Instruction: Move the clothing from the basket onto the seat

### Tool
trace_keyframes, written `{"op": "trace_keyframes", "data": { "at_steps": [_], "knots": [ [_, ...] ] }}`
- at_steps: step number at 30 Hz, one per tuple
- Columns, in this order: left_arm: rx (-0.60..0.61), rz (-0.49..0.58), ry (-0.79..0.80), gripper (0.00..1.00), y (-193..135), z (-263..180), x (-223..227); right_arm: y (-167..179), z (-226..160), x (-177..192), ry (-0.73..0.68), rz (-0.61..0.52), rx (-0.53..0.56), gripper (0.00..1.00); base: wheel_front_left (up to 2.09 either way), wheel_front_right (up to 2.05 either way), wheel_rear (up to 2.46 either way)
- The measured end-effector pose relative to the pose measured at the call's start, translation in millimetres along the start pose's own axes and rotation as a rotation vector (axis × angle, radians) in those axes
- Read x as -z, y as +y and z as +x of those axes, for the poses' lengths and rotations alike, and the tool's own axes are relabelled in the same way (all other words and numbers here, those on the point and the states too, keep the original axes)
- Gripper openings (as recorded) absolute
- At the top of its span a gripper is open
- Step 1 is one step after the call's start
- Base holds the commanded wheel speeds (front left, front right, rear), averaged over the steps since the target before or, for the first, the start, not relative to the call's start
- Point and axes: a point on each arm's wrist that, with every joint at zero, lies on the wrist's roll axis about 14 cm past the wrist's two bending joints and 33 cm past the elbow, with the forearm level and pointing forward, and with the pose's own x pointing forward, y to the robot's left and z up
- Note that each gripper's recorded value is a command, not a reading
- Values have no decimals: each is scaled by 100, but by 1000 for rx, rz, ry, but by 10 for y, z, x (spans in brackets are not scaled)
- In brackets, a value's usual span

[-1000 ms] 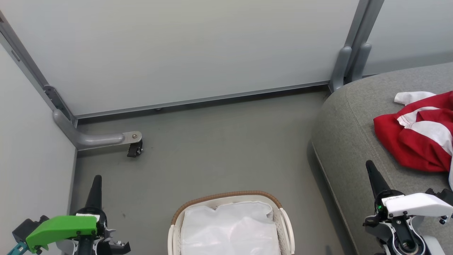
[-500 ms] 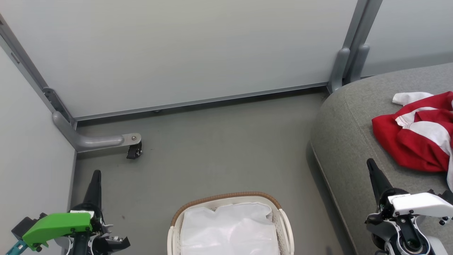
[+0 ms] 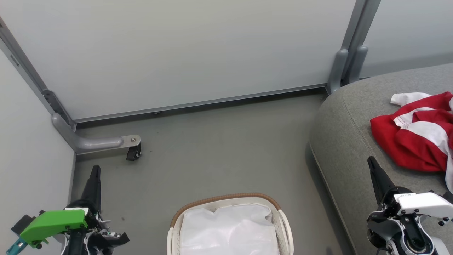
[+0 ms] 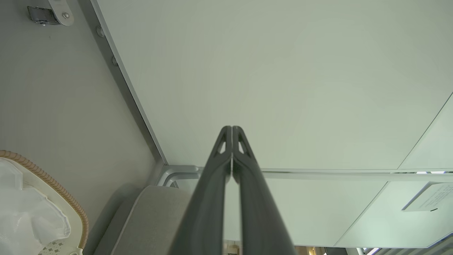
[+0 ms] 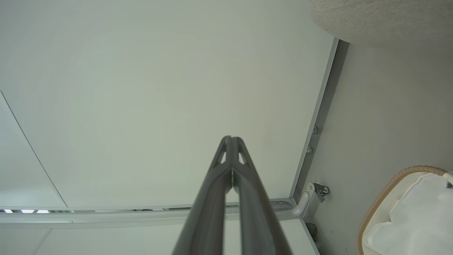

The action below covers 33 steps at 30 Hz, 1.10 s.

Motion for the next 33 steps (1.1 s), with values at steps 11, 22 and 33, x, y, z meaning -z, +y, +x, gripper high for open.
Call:
{"op": "trace_keyframes", "data": {
  "at_steps": [11, 22, 33],
  "knots": [
    [7, -6, 0, 0, -21, 8, -1, 7, -1, -3, 0, 7, -2, 0, 0, 0, 0],
    [7, -6, 0, 0, -21, 8, -1, 7, -1, -3, 0, 6, -3, 0, 0, 0, 0],
    [7, -6, 0, 0, -22, 8, -1, 7, -1, -3, 0, 6, -3, 0, 0, 0, 0]
  ]
}}
